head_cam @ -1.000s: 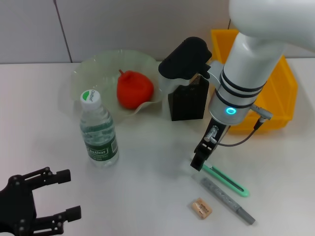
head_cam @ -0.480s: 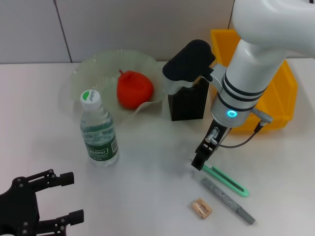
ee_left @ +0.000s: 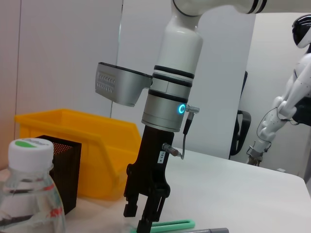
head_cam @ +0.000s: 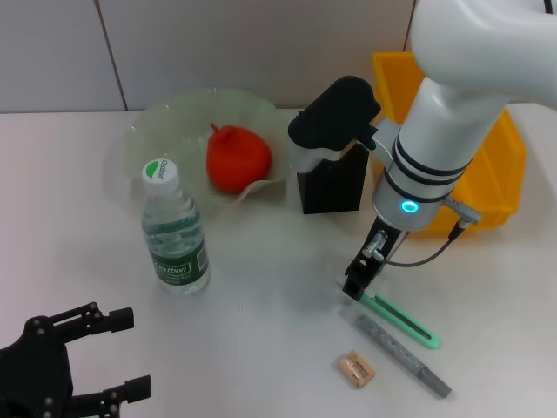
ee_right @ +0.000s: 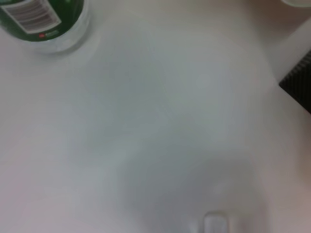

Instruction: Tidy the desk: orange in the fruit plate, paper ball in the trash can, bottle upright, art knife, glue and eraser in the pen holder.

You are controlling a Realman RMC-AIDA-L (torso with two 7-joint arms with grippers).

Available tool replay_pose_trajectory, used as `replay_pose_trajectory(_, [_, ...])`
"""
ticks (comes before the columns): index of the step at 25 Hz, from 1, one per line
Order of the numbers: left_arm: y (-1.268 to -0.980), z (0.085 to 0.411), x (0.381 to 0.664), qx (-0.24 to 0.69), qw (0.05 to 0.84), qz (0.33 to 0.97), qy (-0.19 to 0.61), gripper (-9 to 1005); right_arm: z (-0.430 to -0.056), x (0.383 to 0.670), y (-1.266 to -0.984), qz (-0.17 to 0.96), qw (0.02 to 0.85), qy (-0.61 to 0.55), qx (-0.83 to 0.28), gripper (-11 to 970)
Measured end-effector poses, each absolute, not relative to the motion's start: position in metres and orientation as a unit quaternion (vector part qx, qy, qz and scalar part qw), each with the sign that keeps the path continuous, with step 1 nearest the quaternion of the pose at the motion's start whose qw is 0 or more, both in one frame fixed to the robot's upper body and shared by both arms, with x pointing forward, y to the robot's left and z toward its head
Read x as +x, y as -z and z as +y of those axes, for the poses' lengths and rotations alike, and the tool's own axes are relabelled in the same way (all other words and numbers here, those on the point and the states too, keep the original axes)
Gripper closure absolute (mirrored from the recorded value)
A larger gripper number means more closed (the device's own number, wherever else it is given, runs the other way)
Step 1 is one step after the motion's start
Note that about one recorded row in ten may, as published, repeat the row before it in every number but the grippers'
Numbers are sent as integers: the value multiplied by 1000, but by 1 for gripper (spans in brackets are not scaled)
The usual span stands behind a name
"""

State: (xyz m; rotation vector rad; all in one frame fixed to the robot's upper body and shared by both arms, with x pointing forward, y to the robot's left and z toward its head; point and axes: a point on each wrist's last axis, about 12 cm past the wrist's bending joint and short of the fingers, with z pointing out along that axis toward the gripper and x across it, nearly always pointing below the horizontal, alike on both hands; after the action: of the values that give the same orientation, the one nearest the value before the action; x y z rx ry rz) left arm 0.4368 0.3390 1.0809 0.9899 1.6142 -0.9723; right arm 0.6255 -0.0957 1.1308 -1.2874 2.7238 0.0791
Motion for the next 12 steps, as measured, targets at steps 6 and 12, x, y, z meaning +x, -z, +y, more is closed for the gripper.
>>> replay_pose_trajectory(6, [-1081, 339, 437, 407, 485, 664, 399, 183, -91, 621, -1129, 898, 60, -31, -435, 453])
replay_pose_trajectory(12, [-1081, 339, 437, 407, 485, 664, 398, 184, -89, 622, -1129, 898, 66, -32, -435, 620])
